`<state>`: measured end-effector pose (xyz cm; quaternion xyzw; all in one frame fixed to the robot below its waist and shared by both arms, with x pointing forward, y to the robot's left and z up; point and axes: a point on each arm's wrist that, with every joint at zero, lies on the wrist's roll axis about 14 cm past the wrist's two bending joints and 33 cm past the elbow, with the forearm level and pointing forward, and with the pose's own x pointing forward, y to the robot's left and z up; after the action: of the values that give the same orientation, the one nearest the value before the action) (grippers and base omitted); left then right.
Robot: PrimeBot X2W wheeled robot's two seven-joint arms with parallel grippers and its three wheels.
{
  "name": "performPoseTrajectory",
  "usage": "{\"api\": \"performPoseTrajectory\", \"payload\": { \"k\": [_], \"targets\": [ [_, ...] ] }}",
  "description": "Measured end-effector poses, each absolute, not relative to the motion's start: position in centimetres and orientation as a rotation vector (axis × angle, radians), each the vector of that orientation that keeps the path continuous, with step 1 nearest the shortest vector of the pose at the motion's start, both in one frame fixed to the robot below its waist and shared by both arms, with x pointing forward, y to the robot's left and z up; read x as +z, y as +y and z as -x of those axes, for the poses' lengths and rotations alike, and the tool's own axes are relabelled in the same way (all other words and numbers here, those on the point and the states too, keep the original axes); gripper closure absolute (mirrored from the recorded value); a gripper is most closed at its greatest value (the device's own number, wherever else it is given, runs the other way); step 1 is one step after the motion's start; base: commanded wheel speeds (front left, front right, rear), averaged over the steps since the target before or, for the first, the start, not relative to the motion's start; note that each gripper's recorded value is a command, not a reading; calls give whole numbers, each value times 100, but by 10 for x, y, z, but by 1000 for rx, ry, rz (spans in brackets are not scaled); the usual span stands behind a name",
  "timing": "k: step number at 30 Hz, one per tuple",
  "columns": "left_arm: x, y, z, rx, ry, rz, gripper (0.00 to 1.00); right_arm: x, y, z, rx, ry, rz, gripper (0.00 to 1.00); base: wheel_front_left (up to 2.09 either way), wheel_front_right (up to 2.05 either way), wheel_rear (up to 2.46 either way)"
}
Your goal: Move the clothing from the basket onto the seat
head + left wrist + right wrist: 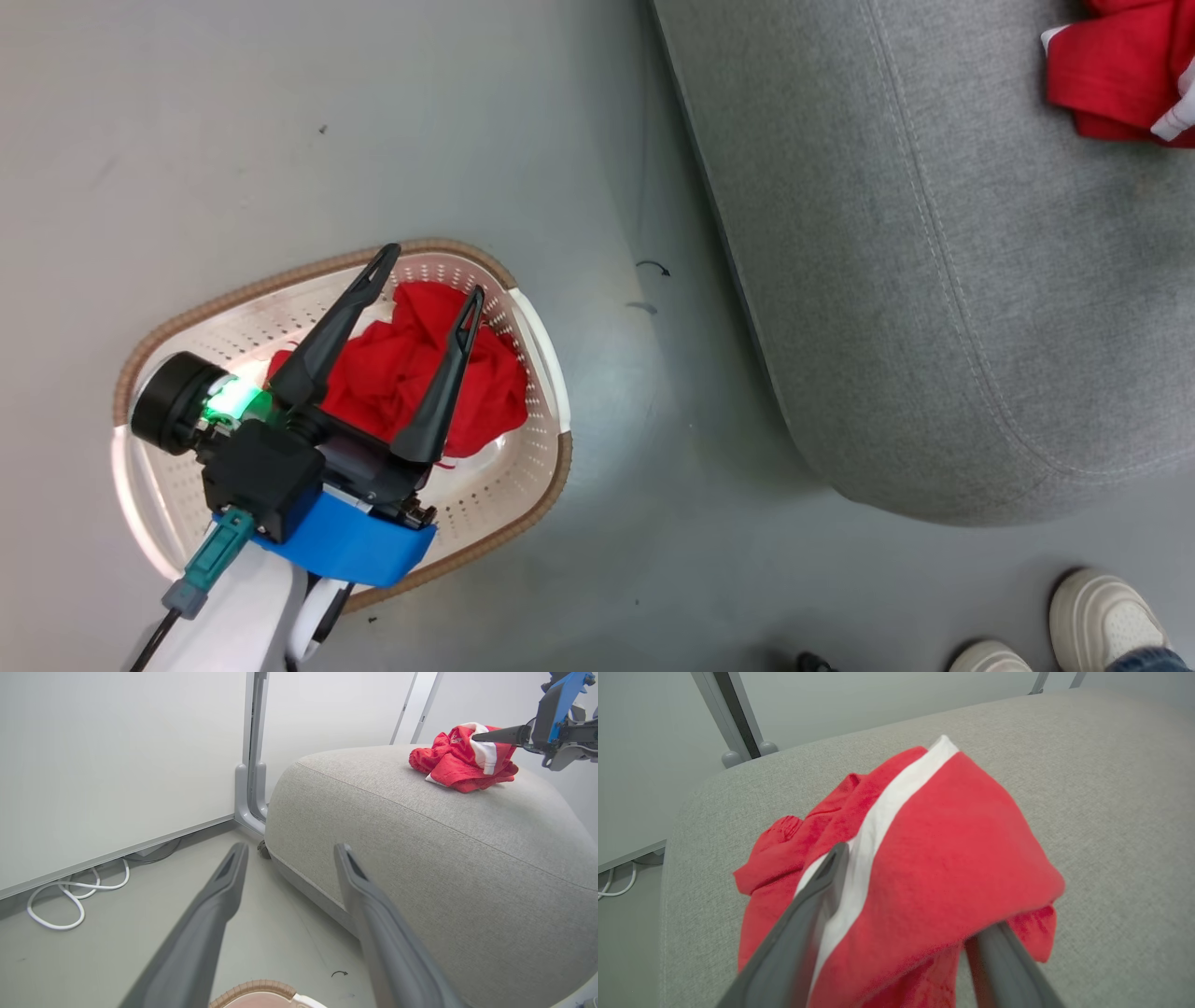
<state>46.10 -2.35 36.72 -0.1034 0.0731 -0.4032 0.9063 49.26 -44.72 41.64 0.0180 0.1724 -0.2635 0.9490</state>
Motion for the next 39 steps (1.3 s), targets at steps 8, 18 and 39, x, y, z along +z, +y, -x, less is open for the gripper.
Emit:
{"api": "performPoseTrajectory", "payload": {
  "k": [8,18,39],
  "targets": [
    [394,-20,-461,-781,119,224,0,433,-447,-472,-546,287,-70,0,0,0,0],
    [432,-10,-446,-708,84,226,0,446,-413,-437,-468,229,-68,0,0,0,0],
    [465,79,-413,-384,50,196,0,500,-242,-412,-71,24,0,0,0,0,0]
  ]
}}
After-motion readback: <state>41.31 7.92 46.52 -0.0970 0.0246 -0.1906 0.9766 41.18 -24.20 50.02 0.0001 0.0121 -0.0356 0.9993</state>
